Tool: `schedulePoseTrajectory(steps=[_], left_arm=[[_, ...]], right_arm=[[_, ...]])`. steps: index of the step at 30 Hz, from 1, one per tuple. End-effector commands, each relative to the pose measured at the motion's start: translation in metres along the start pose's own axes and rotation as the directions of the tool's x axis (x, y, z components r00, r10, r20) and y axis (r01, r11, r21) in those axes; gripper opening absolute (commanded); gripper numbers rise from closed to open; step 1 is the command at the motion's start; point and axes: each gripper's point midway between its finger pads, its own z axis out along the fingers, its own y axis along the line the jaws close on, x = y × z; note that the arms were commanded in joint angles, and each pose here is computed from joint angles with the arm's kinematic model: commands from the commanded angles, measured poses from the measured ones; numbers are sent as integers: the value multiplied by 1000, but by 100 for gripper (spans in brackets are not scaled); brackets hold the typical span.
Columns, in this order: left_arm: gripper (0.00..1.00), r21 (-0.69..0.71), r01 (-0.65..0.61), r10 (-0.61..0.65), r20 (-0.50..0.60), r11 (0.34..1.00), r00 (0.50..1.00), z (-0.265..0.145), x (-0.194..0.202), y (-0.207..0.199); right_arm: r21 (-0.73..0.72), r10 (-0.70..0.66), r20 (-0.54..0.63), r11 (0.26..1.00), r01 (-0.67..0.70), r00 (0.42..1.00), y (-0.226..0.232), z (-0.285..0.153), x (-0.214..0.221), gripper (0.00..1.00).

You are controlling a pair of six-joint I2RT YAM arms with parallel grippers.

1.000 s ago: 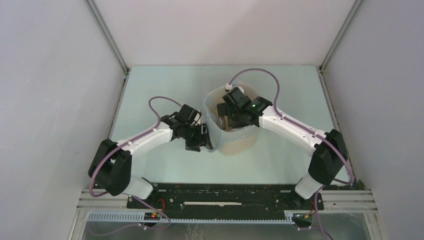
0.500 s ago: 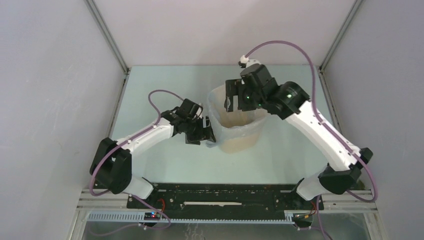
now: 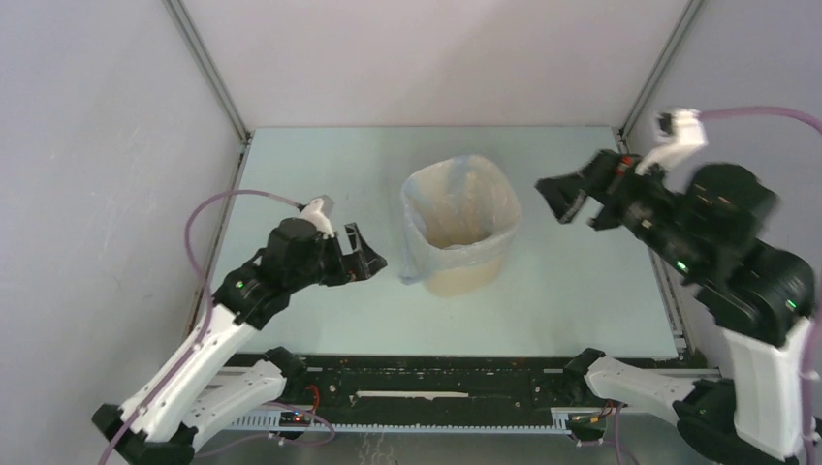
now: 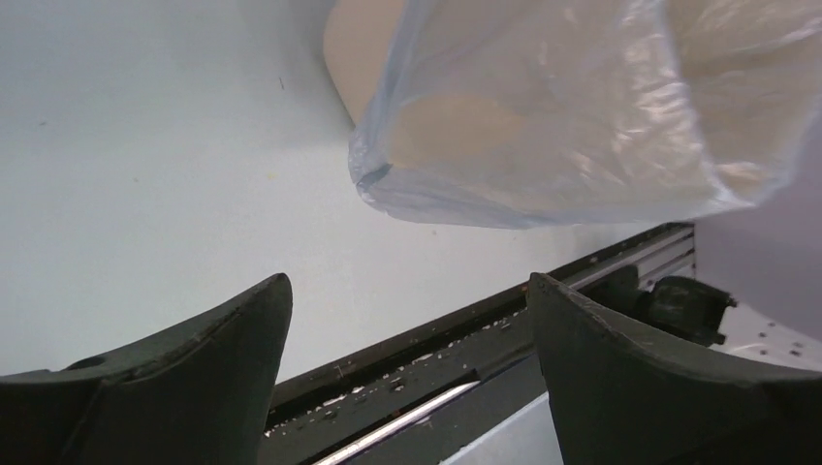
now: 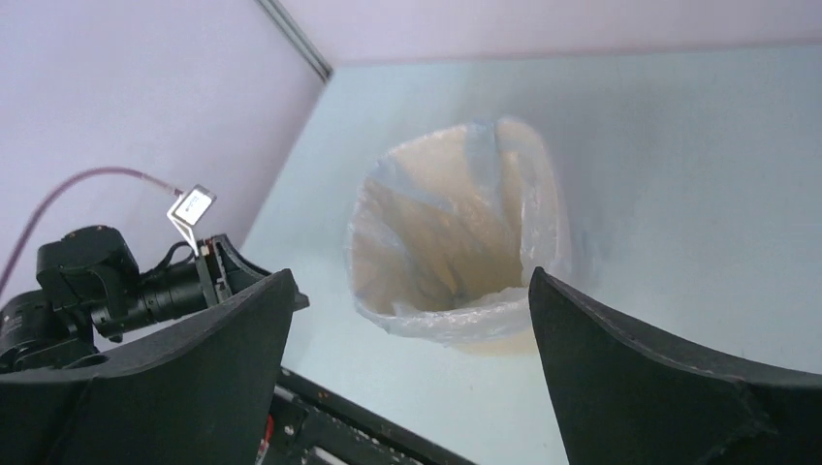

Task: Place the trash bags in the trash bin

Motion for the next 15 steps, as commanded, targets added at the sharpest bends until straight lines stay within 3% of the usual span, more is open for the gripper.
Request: schedulePoseTrajectory(steps=[1, 3, 6, 11, 15], left_arm=[[95, 44, 40, -48, 205, 998, 978, -63, -46, -23], [96, 104, 11, -47, 350, 995, 936, -110, -83, -47], [99, 144, -18, -64, 547, 989, 835, -186, -137, -74], [99, 171, -69, -76, 719, 983, 691, -280, -190, -103], [100, 147, -131, -39, 796, 980, 604, -323, -209, -113]], right_arm=[[-17, -9, 188, 1000, 13, 982, -6, -48, -34, 100], [-11, 26, 273, 1000, -24, 962, -12, -72, -49, 100], [-60, 129, 396, 992, -114, 909, -15, -111, -70, 100], [-186, 269, 488, 962, -202, 831, -10, -154, -86, 100], [-189, 312, 510, 950, -249, 802, -16, -158, -88, 100]])
